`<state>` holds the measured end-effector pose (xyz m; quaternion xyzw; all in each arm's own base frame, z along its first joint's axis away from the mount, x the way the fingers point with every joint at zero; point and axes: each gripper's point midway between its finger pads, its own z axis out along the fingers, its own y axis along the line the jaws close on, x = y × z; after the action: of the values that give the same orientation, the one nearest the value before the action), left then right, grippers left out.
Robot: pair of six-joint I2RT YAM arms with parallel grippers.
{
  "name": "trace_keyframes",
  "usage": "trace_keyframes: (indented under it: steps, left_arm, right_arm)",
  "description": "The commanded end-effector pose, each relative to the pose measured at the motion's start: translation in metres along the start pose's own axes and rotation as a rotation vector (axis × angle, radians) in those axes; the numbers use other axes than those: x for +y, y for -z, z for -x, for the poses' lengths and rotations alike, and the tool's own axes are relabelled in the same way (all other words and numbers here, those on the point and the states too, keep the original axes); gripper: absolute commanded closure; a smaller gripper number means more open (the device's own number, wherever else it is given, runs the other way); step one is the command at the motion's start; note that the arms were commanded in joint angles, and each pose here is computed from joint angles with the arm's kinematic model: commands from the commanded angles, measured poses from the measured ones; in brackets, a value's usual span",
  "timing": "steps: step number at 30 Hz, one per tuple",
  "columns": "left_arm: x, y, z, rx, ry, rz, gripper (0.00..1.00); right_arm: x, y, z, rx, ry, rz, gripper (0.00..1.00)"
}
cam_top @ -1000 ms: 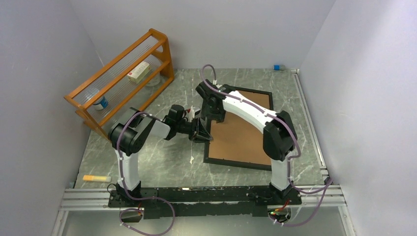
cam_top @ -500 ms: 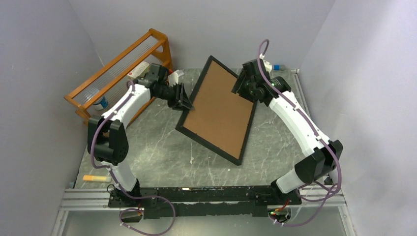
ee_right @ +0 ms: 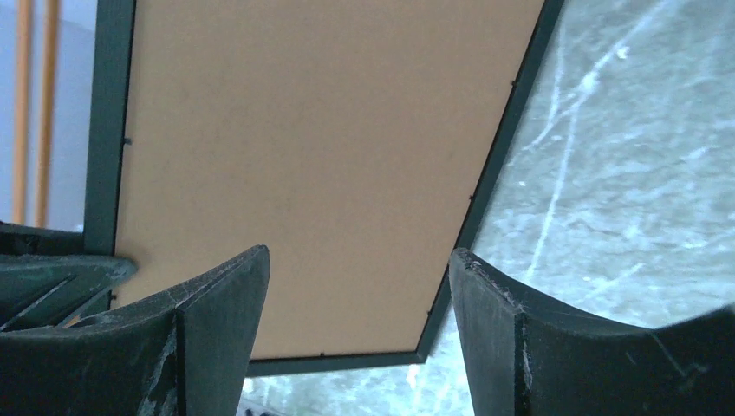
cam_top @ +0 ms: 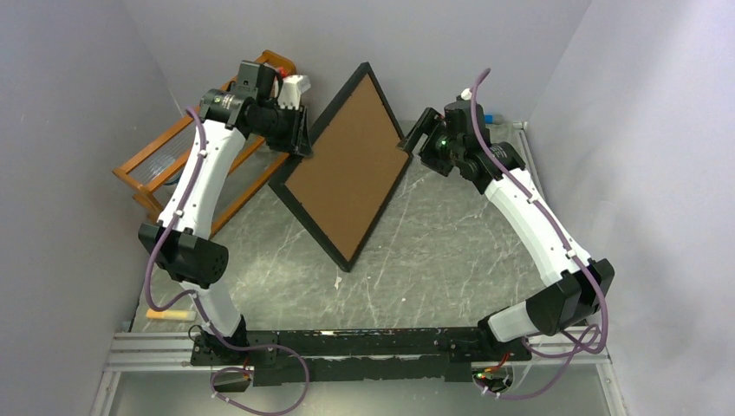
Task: Put the photo into the frame
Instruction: Turn over the photo frame at the center of the board.
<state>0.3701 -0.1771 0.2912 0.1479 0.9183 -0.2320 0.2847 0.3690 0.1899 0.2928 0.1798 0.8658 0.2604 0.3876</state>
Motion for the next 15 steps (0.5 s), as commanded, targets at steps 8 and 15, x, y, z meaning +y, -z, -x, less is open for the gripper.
trace_keyframes:
  steps: [8, 15]
  left_arm:
    - [-0.025, 0.040, 0.045, -0.226, -0.361, 0.180, 0.97]
    - [-0.077, 0.030, 0.044, -0.227, -0.485, 0.177, 0.96]
  right_arm:
    - [0.070, 0.014, 0.022, 0.006, -0.150, 0.299, 0.22]
    - [0.080, 0.005, 0.028, 0.055, -0.223, 0.332, 0.12]
